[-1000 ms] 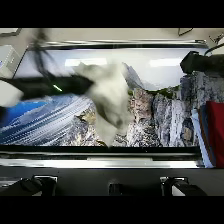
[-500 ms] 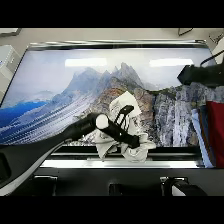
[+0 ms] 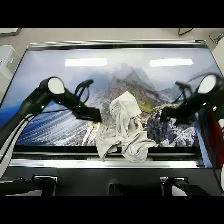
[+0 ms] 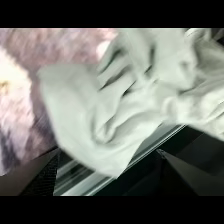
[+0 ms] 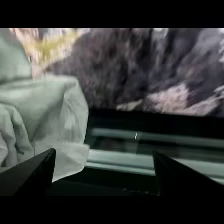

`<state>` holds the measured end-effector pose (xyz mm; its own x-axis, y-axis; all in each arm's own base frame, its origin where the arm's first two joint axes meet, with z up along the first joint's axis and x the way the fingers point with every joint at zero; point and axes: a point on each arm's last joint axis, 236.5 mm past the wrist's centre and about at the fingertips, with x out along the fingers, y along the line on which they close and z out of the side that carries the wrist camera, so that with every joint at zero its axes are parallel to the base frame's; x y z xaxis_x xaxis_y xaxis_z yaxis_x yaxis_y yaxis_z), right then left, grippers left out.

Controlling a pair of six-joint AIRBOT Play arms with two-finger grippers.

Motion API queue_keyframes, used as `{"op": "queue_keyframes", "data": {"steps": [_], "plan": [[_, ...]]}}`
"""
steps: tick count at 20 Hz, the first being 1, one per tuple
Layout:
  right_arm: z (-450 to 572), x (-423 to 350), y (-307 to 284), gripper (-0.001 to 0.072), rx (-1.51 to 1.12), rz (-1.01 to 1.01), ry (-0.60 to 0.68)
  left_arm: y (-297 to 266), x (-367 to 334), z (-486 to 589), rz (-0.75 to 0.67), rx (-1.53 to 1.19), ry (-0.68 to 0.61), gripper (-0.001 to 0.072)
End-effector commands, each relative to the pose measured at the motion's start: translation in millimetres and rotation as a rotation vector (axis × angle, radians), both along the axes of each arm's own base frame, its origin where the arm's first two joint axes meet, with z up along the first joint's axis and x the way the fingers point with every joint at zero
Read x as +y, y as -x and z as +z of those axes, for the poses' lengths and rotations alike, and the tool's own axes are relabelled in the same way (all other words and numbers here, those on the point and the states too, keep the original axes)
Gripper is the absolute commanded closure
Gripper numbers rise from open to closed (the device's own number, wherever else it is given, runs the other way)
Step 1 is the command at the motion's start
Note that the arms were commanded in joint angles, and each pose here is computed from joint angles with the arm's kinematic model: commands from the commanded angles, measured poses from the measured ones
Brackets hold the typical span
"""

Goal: Fold the clothes and pants, and hang the long-sleeved shirts on hangers.

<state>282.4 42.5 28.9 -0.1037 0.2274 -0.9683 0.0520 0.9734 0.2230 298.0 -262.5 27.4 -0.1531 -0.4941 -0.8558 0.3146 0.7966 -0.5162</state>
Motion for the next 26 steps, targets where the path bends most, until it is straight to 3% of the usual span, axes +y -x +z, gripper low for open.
{"op": "queue_keyframes", "data": {"steps": [1, 5, 11, 12, 14, 16, 18, 20, 22, 23, 24, 25, 26], "plan": [[-49, 21, 44, 0.0017, 0.141, -0.013, -0.087, 44, 23, -47, 0.040, 0.139, -0.049, -0.0003], [-75, 39, 64, 0.0004, 0.193, -0.048, -0.163, 106, -4, -106, 0.017, 0.206, -0.063, -0.0002], [-93, 53, 62, -0.0005, 0.170, -0.107, -0.216, 123, -36, -123, 0.035, 0.188, -0.021, 0.0001], [-99, 55, 64, -0.0004, 0.176, -0.126, -0.223, 124, -38, -125, 0.041, 0.190, -0.025, 0.0053], [-111, 61, 68, -0.0002, 0.181, -0.164, -0.243, 123, -41, -128, 0.041, 0.175, -0.023, 0.0337], [-122, 65, 69, 0.0002, 0.177, -0.201, -0.256, 122, -43, -127, 0.044, 0.170, -0.019, 0.0564], [-125, 70, 66, 0.0020, 0.167, -0.234, -0.279, 122, -43, -126, 0.043, 0.167, -0.016, 0.0676], [-127, 78, 67, 0.0044, 0.176, -0.268, -0.314, 121, -44, -124, 0.042, 0.162, -0.013, 0.0676], [-129, 83, 73, 0.0148, 0.196, -0.287, -0.332, 120, -44, -122, 0.040, 0.154, -0.008, 0.0677], [-130, 83, 76, 0.0260, 0.203, -0.285, -0.333, 119, -45, -120, 0.037, 0.147, -0.003, 0.0677], [-129, 83, 77, 0.0471, 0.207, -0.281, -0.334, 118, -45, -118, 0.038, 0.139, 0.000, 0.0678], [-129, 83, 77, 0.0510, 0.207, -0.281, -0.335, 117, -45, -117, 0.038, 0.136, 0.002, 0.0678], [-129, 83, 77, 0.0668, 0.205, -0.277, -0.335, 114, -46, -111, 0.037, 0.113, 0.013, 0.0678]]}}
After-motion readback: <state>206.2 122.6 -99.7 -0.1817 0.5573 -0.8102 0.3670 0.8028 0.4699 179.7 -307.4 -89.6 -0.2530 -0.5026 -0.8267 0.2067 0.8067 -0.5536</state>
